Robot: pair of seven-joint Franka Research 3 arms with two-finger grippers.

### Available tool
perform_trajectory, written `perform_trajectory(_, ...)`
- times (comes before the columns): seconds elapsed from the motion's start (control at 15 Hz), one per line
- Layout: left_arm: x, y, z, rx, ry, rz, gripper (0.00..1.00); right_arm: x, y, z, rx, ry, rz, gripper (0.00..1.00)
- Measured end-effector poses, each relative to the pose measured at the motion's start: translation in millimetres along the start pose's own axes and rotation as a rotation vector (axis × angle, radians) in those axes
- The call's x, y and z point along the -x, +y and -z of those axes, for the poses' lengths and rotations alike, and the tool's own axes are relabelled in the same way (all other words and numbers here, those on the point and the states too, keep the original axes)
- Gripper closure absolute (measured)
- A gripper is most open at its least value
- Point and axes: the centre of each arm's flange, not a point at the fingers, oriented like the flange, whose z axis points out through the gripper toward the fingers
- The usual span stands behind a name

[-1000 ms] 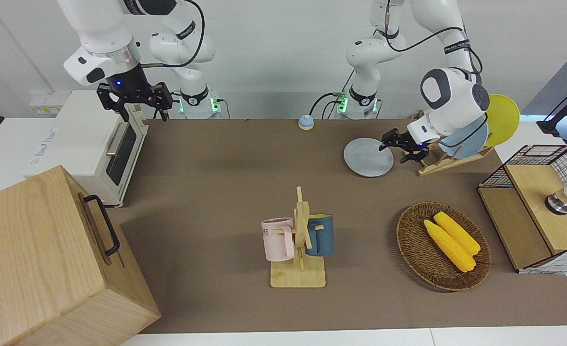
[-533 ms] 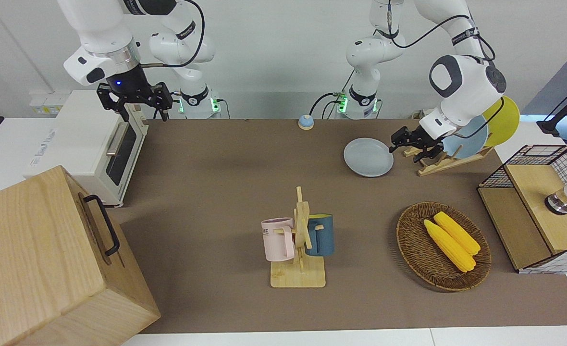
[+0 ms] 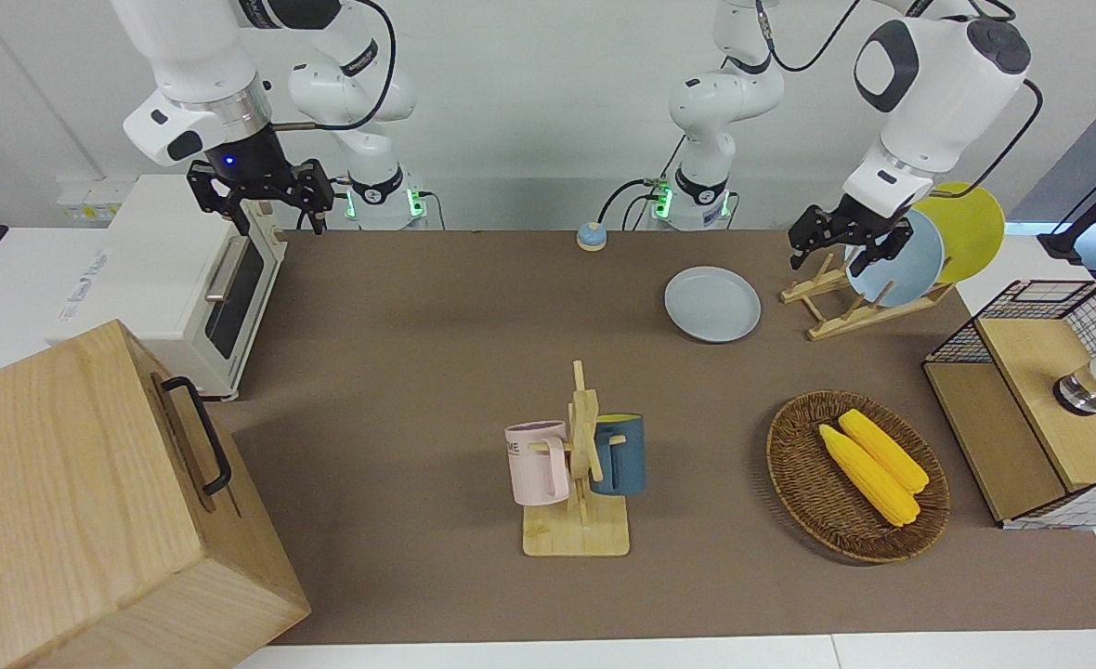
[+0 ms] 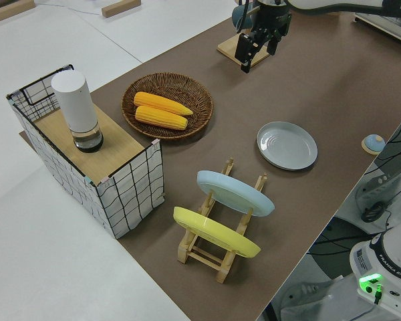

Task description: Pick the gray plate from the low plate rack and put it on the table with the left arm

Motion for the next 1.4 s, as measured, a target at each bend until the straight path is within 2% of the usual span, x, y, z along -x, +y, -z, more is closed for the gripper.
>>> perform_trajectory(0.4,3.1,14.3,54.8,-0.021,0.011,0.038,0.00,0.0,0.0,0.0,0.000,0.000,0.000,0.01)
perform_trajectory(0.67,5.1,11.7,60.6,-0.047,0.004,0.042,0.00,0.0,0.0,0.0,0.000,0.000,0.000,0.01)
perform_trajectory(0.8,7.2,11.3,58.7,-0.069,-0.020,0.039,0.00,0.0,0.0,0.0,0.000,0.000,0.000,0.01)
perform_trajectory(1.0,8.5,25.9,55.5,-0.081,-0.045,0.013,0.00,0.0,0.0,0.0,0.000,0.000,0.000,0.01)
perform_trajectory(1.27,8.0,49.0,53.7,-0.070,-0.049,-0.027,0.00,0.0,0.0,0.0,0.000,0.000,0.000,0.01)
perform_trajectory(1.4,6.7,50.0,51.2,-0.063,-0.054,-0.032,0.00,0.0,0.0,0.0,0.000,0.000,0.000,0.01)
